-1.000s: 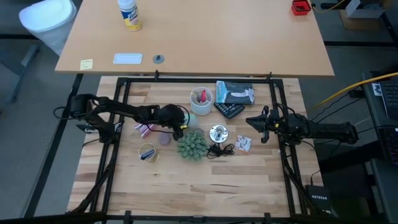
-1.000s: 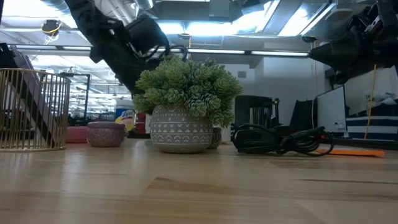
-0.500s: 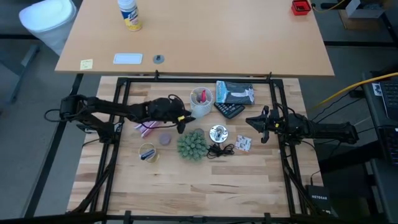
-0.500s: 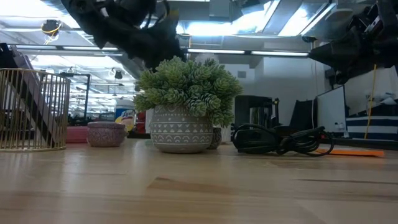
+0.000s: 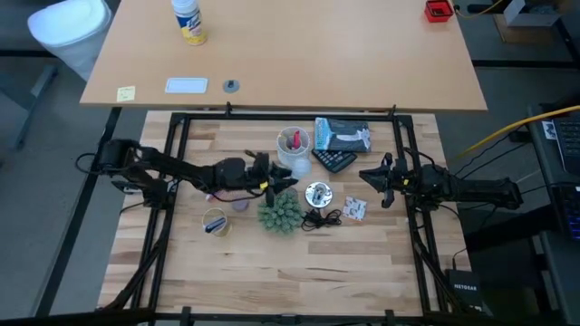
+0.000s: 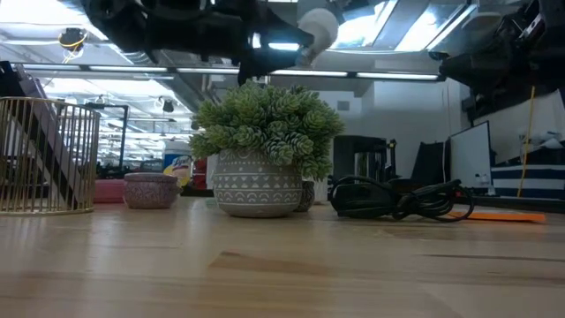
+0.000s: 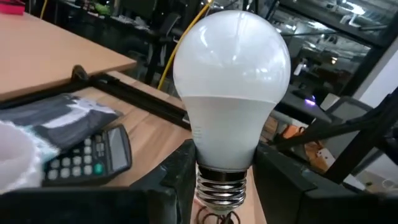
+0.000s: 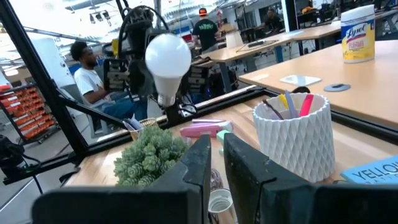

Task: Screw lightbulb
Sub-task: Insert the lightbulb into the silver desk lamp

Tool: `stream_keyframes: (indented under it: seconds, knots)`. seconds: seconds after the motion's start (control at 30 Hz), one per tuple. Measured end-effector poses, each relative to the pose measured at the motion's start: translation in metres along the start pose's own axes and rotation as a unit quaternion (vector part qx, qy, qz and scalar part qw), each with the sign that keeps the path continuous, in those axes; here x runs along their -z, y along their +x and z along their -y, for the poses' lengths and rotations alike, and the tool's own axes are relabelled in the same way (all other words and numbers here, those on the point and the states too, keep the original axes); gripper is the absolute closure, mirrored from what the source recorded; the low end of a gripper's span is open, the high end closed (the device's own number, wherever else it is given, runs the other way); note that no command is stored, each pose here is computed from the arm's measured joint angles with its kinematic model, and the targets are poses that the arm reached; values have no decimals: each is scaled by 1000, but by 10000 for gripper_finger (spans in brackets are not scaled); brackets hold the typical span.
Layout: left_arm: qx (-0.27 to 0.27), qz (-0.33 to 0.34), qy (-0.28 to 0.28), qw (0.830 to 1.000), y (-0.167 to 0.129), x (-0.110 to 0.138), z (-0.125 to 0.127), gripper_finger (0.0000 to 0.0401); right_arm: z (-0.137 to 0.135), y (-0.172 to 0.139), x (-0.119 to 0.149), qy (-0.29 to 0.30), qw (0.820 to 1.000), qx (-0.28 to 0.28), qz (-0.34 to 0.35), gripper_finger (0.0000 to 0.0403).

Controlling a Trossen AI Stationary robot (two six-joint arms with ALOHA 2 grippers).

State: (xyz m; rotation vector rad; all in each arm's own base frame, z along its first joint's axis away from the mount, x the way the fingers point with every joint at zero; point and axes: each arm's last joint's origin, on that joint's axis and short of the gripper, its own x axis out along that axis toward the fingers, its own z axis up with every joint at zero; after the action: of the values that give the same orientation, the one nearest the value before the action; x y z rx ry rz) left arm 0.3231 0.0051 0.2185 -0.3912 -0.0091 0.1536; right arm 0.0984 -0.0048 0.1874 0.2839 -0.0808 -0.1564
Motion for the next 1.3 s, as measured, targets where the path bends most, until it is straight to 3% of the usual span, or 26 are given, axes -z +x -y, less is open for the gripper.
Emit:
stream_keyframes:
  seconds: [0.2,0.5,0.67,0.93,1.13,1.3]
  knots:
    - [3,12,4,1000,28,18,1,276,0,0,0,1,1000,0,0,352]
    - [-6,13,101,995,77,24,-1,276,-2,6,-5,6,1000,-2,25,352]
    - [-25,-14,115,993,82,24,-11,276,-2,14,-2,3,1000,16,13,352]
    - [-30,14,108,994,83,16,-18,276,-1,27,6,21,999,46,-15,352]
    - [-23,45,113,992,83,10,-17,276,1,36,20,42,995,55,-73,352]
    - [-23,34,94,995,83,13,-16,276,1,43,25,43,994,57,-80,352]
